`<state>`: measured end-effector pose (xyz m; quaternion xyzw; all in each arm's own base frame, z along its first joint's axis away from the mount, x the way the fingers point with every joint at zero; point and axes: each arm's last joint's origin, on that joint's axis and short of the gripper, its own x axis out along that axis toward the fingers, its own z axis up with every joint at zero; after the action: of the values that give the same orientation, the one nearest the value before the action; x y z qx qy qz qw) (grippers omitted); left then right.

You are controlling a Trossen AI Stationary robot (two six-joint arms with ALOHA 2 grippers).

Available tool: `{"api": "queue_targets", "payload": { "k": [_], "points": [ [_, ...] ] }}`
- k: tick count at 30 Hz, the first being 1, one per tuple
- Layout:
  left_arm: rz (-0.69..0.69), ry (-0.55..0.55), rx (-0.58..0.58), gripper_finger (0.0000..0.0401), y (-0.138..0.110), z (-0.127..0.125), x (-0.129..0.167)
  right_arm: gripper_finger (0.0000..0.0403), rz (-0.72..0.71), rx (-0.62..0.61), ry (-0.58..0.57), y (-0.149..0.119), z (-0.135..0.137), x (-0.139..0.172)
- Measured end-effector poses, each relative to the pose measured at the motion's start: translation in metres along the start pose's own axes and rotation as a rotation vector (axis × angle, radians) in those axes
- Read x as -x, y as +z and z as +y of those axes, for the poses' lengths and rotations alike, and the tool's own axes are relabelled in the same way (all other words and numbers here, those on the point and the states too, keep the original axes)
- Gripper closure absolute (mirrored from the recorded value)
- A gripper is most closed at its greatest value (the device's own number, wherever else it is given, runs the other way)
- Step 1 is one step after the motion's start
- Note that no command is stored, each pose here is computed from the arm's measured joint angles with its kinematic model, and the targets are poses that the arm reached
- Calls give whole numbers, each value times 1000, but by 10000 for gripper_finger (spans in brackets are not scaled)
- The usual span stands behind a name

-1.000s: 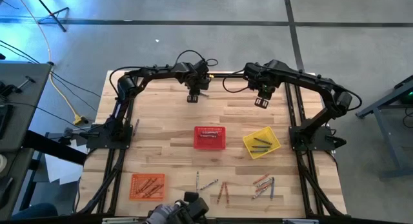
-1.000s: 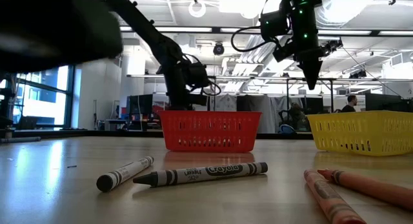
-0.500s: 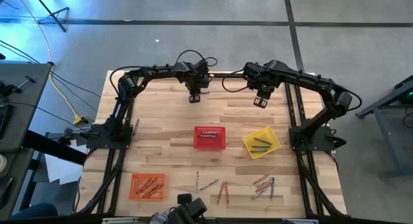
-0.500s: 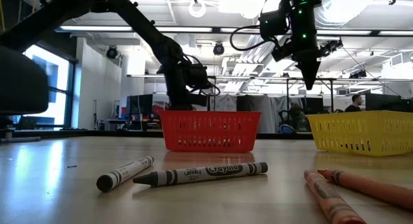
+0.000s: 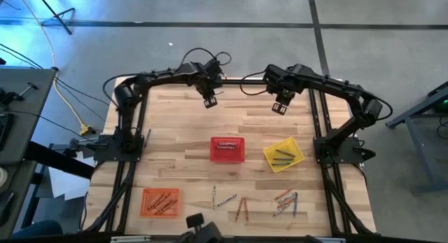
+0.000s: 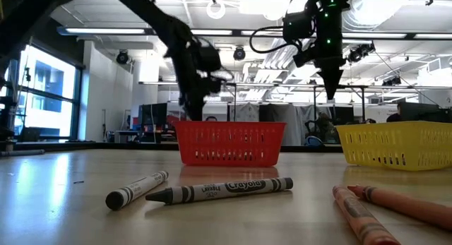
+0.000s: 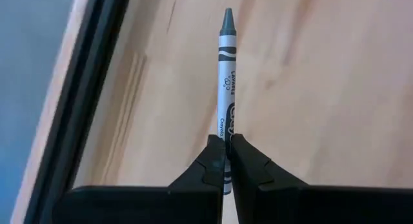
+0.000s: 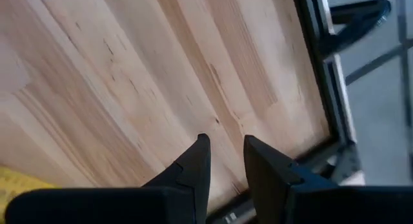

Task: Sort crayons
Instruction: Put the gray crayon into the red bin

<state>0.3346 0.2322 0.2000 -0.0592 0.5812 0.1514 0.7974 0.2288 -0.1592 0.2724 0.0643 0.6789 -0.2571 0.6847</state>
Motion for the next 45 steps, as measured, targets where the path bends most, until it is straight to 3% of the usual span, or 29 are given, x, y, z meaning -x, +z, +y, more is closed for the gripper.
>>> {"api": "queue_targets", "payload": {
  "k": [6,12,19,23,27,33,38,45],
  "points": [
    [-111,-84,22,401,-15,-30,53,316,-31,-33,148,-10,5,-32],
    [-218,-162,8,401,-38,-82,91,316,-45,-73,171,-22,17,-66],
    [-348,-254,-74,401,-42,-142,98,316,-125,-75,192,-20,27,-78],
    [-336,-309,-99,401,-40,-170,91,316,-177,-60,196,-15,31,-76],
    [-320,-363,-109,401,-40,-194,85,316,-235,-22,269,-10,36,-74],
    [-269,-364,-162,401,-41,-222,62,316,-266,31,319,-7,49,-70],
    [-256,-364,-158,401,-36,-231,36,316,-275,82,330,-6,63,-66],
    [-194,-337,-58,401,-35,-231,12,316,-302,150,344,-5,83,-60]
  ]
}}
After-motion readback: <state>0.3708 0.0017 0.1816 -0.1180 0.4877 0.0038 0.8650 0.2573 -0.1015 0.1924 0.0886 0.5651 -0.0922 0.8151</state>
